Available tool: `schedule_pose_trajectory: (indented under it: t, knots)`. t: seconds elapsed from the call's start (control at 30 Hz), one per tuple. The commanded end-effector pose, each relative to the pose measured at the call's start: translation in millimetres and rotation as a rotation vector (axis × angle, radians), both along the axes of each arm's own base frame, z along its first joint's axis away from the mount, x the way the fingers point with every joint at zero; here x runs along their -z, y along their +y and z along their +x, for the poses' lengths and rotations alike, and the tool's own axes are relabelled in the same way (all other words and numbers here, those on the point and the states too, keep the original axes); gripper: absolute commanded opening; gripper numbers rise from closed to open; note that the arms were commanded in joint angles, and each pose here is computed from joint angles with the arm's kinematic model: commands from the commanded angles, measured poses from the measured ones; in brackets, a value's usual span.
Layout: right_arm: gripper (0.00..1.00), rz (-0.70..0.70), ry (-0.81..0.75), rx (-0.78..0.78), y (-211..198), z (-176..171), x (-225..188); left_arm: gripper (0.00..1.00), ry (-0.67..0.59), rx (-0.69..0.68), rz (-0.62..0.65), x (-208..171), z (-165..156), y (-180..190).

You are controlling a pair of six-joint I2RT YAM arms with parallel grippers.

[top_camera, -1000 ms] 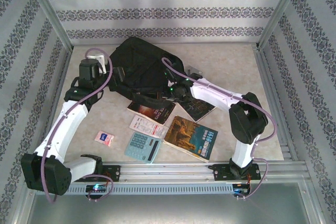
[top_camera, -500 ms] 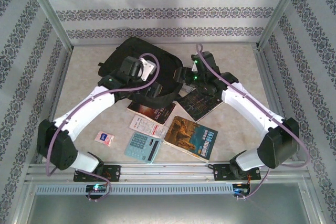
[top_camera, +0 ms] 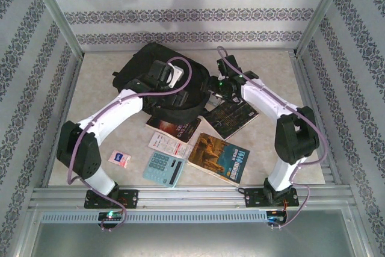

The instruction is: Pack the student bag

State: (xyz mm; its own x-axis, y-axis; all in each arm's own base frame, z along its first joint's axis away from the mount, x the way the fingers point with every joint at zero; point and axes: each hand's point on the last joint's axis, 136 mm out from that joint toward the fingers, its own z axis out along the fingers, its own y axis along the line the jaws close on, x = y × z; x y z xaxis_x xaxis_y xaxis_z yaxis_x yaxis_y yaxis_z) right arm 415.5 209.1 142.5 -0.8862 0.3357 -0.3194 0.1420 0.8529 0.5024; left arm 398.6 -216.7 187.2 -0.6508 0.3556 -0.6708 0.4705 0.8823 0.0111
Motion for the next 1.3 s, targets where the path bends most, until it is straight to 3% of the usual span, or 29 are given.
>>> schedule_pose_trajectory:
  t: [0.0, 0.23, 0.43, 0.57, 0.97, 1.13, 1.27]
  knots:
    - [0.57, 0.058, -0.035, 0.047, -1, 30, -15, 0.86, -0.016, -0.049, -0.079, -8, 16, -11]
    - [0.36, 0.163, -0.004, 0.049, 4, 57, 4, 0.81, 0.063, -0.109, -0.209, 6, 37, -32]
    - [0.13, 0.175, 0.018, 0.01, 9, 54, 26, 0.83, 0.122, -0.173, -0.276, 22, 52, -44]
    - [0.0, 0.269, -0.029, -0.055, 22, 53, 21, 0.85, 0.157, -0.21, -0.322, 33, 64, -51]
    - [0.0, 0.603, -0.069, -0.11, 42, 53, 9, 0.85, 0.223, -0.243, -0.591, 46, 94, -69]
    - [0.0, 0.752, -0.07, -0.077, 40, 60, 5, 0.75, 0.24, -0.25, -0.606, 58, 99, -70]
    - [0.0, 0.78, -0.063, -0.075, 40, 61, 6, 0.69, 0.26, -0.258, -0.633, 67, 106, -72]
